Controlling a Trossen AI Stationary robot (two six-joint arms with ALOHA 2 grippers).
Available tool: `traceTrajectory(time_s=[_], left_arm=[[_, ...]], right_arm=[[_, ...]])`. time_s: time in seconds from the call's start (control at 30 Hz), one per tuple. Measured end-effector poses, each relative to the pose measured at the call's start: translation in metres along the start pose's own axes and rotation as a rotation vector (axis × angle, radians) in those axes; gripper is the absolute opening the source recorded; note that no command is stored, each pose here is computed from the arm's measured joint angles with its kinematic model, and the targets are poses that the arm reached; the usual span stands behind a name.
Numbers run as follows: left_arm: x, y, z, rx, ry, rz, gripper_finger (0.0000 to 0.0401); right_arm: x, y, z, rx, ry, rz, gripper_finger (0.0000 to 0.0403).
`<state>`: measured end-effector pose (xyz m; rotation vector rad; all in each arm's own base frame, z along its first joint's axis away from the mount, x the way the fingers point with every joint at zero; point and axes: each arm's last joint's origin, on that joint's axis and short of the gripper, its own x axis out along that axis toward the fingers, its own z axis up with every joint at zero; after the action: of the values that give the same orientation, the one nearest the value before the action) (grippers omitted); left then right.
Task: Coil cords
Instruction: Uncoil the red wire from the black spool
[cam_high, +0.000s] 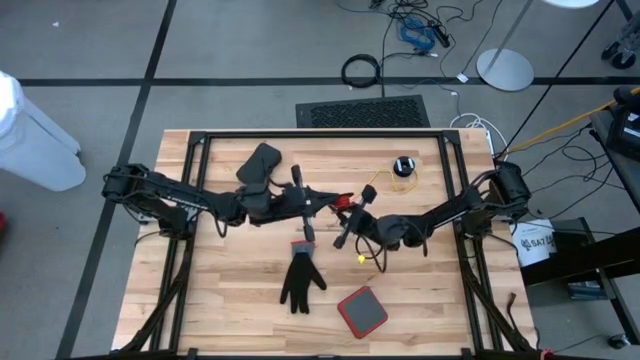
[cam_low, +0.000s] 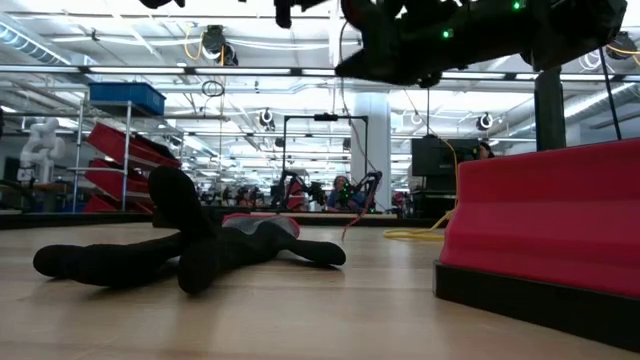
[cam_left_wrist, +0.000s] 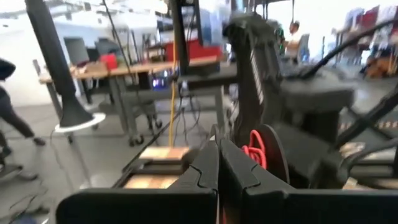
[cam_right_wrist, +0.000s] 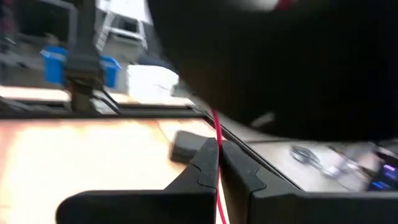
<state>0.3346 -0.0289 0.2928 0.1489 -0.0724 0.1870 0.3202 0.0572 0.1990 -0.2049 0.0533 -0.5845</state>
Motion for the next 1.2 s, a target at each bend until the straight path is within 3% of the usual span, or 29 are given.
traceTrajectory(time_s=[0.33,0.63,0.87,1.2], left_arm=[[0.0,0.005,-0.019,0.095,0.196,0.074,0.0],[-0.002,0.013,-0.028,0.135,0.237,0.102,0.0],[-0.009,0.027,-0.053,0.139,0.288,0.155,0.0],[-0.009,0.037,-0.058,0.168,0.267,0.212,0.0]], right_arm=[[-0.02,-0.001,-0.007,-0.128,0.189,-0.154,0.0],[-0.045,-0.016,-0.008,-0.108,0.31,-0.217,0.0],[-0.061,-0.017,0.009,-0.063,0.263,-0.207,0.0],[-0.063,-0.007,0.023,-0.012,0.198,-0.079,0.0]])
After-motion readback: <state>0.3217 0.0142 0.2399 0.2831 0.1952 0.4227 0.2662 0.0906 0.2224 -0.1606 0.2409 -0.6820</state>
